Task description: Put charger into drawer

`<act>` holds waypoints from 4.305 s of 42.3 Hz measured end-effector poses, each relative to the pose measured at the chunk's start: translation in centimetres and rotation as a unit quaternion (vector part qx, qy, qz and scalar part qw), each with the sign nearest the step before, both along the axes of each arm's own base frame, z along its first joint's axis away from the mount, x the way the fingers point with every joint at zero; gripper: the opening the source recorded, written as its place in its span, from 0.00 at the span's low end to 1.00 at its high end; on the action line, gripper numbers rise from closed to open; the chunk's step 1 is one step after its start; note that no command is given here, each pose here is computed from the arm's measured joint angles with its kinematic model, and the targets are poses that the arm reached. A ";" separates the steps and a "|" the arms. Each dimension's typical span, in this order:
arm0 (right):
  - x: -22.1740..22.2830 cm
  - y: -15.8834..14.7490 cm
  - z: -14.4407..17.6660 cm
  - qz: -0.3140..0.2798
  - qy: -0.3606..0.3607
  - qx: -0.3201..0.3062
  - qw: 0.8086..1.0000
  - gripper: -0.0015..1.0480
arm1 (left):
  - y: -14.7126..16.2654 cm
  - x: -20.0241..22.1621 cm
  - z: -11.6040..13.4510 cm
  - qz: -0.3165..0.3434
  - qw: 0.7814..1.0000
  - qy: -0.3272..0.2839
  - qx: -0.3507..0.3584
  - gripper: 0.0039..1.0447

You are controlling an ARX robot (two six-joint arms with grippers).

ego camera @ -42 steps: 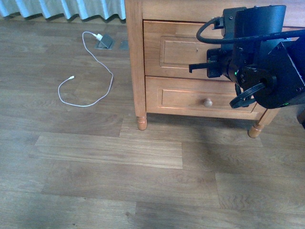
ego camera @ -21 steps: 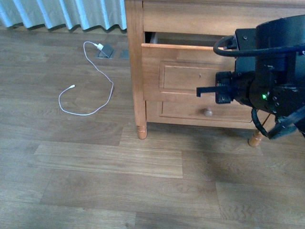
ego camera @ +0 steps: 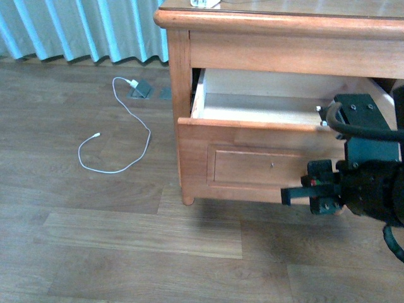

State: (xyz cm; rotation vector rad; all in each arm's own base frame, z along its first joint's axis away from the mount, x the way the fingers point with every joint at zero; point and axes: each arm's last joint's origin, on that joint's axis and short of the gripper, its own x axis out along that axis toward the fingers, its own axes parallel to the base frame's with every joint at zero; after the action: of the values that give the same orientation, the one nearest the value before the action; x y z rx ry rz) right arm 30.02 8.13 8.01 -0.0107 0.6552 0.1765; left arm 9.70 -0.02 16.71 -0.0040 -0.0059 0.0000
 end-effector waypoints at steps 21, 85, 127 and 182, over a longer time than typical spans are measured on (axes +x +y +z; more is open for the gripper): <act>-4.5 -1.2 1.8 0.010 0.012 0.022 1.000 0.47 | 0.0 0.0 0.0 0.000 1.000 0.000 0.000 0.94; -19.6 -9.3 11.6 -0.092 -0.313 0.018 0.945 0.63 | 0.0 0.0 0.0 0.000 1.000 0.000 0.000 0.94; -20.3 -8.2 9.6 -0.088 -0.320 0.005 0.943 0.90 | 0.0 0.0 0.0 -0.001 1.000 0.000 0.000 0.94; -20.3 -8.2 9.6 -0.088 -0.321 0.005 0.943 0.92 | -16.1 34.8 8.2 -0.118 0.989 0.077 0.044 0.94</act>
State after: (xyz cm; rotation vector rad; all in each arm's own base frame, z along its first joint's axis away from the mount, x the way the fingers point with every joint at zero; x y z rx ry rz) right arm 9.74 -0.03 17.62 0.0006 0.0006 -0.0027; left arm 44.53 -16.10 24.96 0.0846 0.1492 -0.2370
